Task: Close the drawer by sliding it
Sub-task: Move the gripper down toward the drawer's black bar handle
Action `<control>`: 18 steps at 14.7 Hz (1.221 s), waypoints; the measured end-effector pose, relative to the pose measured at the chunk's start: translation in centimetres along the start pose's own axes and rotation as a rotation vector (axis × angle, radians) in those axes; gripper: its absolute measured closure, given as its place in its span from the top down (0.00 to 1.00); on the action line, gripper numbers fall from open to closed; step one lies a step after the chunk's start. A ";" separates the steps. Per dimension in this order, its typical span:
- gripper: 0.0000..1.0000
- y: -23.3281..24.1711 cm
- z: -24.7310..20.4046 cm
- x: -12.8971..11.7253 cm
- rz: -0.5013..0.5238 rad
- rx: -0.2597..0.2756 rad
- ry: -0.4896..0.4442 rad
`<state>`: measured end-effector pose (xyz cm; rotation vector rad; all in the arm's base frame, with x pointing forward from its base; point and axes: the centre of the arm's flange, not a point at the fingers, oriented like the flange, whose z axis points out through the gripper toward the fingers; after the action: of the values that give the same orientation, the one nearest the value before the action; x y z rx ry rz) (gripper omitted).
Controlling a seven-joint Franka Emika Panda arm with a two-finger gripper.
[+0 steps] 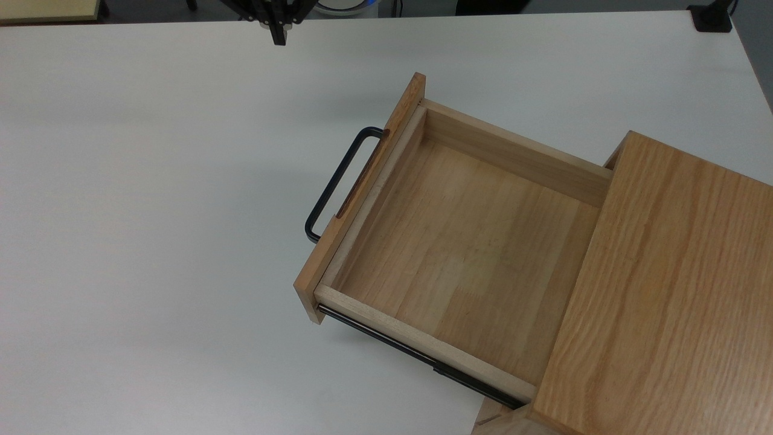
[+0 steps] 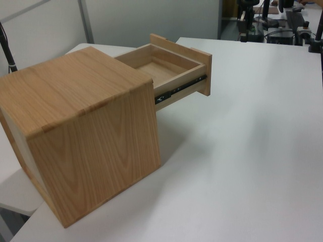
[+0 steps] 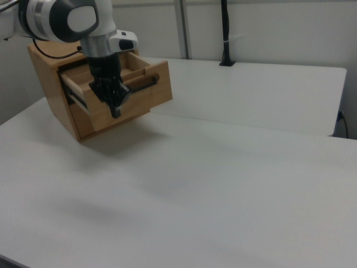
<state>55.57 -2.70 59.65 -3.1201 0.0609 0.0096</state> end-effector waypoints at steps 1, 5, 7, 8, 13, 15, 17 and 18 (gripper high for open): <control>0.01 0.0 0.0 0.0 0.000 0.000 -0.001; 0.00 0.3 0.9 0.6 0.005 -0.003 -0.013; 0.00 1.5 1.1 2.1 0.024 -0.008 0.008; 0.00 2.0 1.2 2.7 0.015 -0.011 0.018; 0.00 2.4 2.7 4.8 -0.349 -0.020 0.008; 0.00 2.3 3.2 5.3 -0.522 -0.018 0.002; 0.00 2.2 3.6 5.9 -0.634 -0.009 0.001; 0.00 2.0 3.8 6.3 -0.676 -0.006 0.001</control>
<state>61.76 -4.88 55.73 -2.9689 -0.9783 -0.0037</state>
